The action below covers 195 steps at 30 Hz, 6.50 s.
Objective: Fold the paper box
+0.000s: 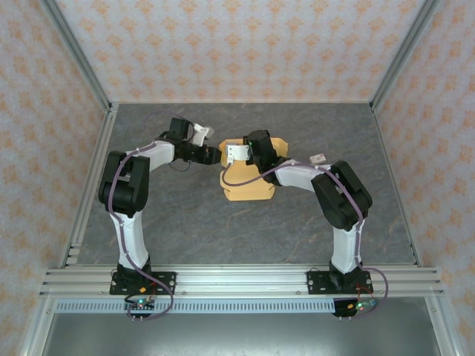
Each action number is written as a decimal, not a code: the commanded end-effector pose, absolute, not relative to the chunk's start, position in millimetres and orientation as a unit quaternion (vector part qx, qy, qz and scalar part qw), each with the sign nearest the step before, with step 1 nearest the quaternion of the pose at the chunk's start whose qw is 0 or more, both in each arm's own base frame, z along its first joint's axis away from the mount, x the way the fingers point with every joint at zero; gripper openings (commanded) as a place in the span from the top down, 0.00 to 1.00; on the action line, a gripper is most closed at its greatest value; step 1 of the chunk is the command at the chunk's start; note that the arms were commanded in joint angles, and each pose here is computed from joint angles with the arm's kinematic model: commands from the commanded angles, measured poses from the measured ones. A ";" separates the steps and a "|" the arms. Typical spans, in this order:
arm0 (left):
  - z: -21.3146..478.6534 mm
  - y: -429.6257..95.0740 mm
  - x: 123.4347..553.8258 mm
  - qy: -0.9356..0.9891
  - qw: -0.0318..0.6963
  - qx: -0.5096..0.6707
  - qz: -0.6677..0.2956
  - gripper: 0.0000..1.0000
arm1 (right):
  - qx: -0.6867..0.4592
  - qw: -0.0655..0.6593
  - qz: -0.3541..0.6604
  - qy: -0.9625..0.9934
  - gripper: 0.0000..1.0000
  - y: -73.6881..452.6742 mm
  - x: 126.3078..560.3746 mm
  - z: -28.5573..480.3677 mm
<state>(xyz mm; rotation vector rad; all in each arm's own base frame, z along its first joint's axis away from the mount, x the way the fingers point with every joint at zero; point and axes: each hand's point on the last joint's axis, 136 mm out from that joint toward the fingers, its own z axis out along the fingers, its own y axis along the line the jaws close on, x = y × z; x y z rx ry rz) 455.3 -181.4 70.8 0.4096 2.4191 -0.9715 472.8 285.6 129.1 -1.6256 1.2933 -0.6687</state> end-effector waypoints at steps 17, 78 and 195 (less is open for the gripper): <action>101.3 -207.2 492.9 0.845 0.341 0.155 -0.381 0.52 | -0.650 0.481 -0.213 0.549 1.00 298.5 468.9 148.8; 80.1 -200.1 503.7 0.861 0.369 0.128 -0.327 0.53 | -0.661 0.476 -0.229 0.532 1.00 295.0 507.7 119.3; 74.8 -188.3 476.0 0.909 0.376 0.066 -0.168 0.50 | -0.646 0.483 -0.198 0.556 1.00 323.9 488.5 150.1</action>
